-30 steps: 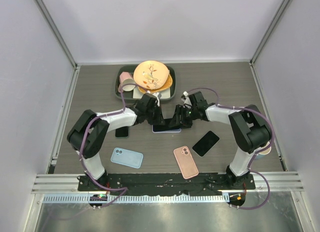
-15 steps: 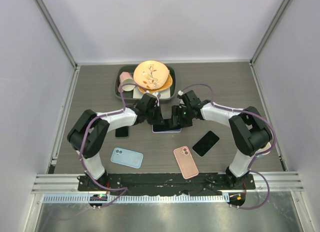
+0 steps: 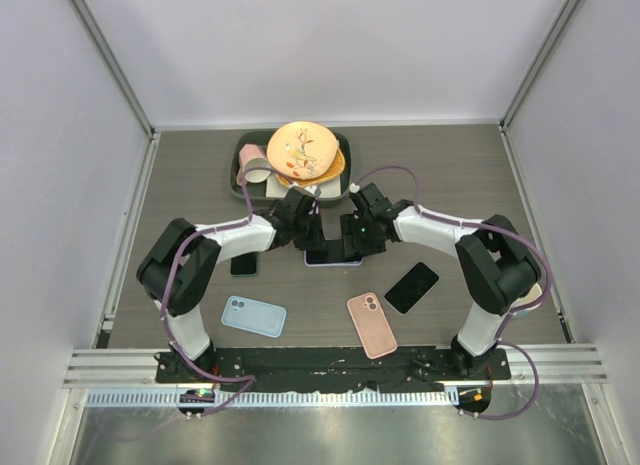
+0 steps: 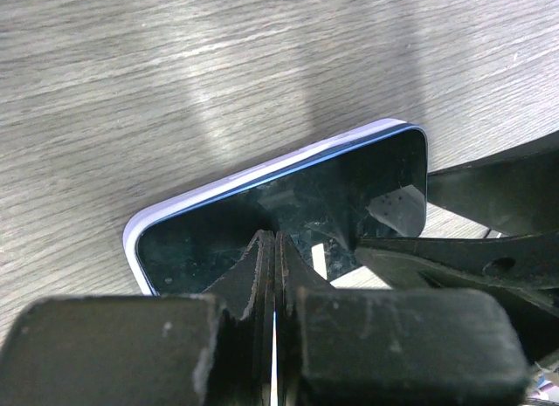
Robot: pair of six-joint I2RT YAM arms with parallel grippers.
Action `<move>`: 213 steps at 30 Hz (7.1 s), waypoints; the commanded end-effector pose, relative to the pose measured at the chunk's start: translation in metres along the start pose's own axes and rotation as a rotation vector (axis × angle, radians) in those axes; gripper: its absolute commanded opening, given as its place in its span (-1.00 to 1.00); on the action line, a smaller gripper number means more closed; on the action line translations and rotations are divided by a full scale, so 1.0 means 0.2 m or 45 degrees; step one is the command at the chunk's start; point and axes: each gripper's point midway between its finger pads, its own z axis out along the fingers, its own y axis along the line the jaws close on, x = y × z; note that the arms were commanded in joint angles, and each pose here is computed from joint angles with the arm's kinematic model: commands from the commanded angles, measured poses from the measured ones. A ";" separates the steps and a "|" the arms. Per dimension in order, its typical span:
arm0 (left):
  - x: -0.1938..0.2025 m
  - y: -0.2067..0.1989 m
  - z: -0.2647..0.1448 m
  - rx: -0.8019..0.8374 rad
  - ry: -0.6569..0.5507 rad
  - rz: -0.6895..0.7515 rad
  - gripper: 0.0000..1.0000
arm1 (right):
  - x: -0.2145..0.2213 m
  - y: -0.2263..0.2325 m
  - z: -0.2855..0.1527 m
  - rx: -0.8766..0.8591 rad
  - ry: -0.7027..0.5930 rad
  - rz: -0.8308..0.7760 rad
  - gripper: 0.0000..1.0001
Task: Put the phone into the phone case
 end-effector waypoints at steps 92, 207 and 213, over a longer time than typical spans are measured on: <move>0.21 0.22 0.01 -0.202 0.175 0.061 -1.00 | 0.05 -0.18 0.00 0.356 -0.036 -0.204 -0.40; -0.13 0.03 -0.55 0.321 -0.330 -0.149 0.30 | -0.05 0.06 -0.24 -0.411 -0.098 0.154 0.23; -0.08 0.12 -0.56 0.344 -0.286 -0.241 0.33 | 0.01 0.01 -0.15 -0.466 -0.032 0.232 0.17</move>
